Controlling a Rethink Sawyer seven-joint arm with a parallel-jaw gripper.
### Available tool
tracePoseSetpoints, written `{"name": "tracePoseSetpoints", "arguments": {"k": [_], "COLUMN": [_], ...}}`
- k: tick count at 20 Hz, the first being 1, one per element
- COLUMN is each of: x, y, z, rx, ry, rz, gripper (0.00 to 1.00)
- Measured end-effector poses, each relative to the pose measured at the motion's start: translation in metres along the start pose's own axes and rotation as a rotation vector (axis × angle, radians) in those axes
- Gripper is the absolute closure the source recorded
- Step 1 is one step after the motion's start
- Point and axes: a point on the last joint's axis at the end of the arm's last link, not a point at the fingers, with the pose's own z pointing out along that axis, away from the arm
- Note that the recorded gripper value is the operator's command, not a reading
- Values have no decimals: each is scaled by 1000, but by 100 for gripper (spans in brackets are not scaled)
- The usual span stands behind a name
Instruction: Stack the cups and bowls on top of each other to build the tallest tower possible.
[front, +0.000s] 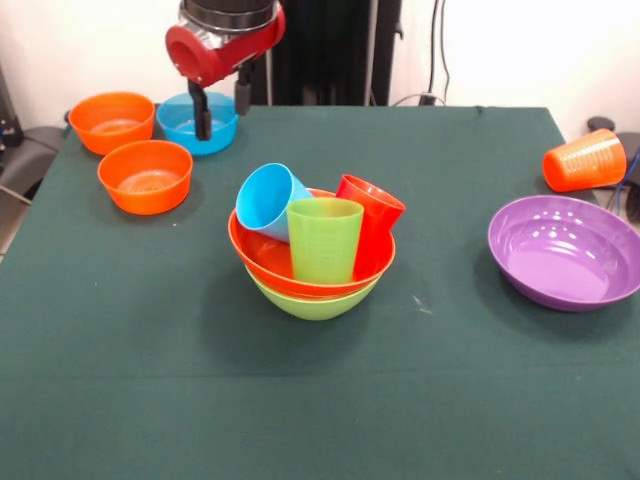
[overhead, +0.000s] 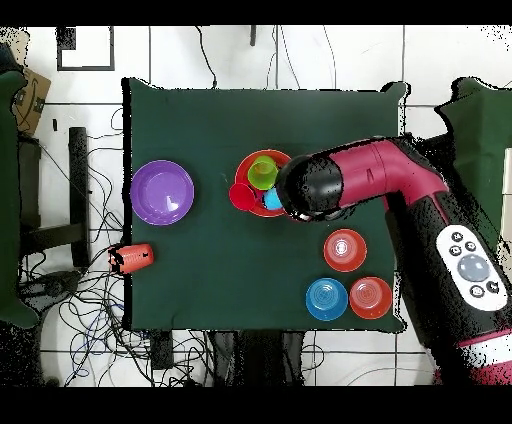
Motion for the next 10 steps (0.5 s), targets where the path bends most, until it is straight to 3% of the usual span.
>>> {"name": "tracePoseSetpoints", "arguments": {"k": [8,10], "x": [6,4], "y": [-6,-5], "z": [6,4], "rx": [-9,-10], "ry": [166,190], "rz": [-121,-135], "gripper": [0,0]}}
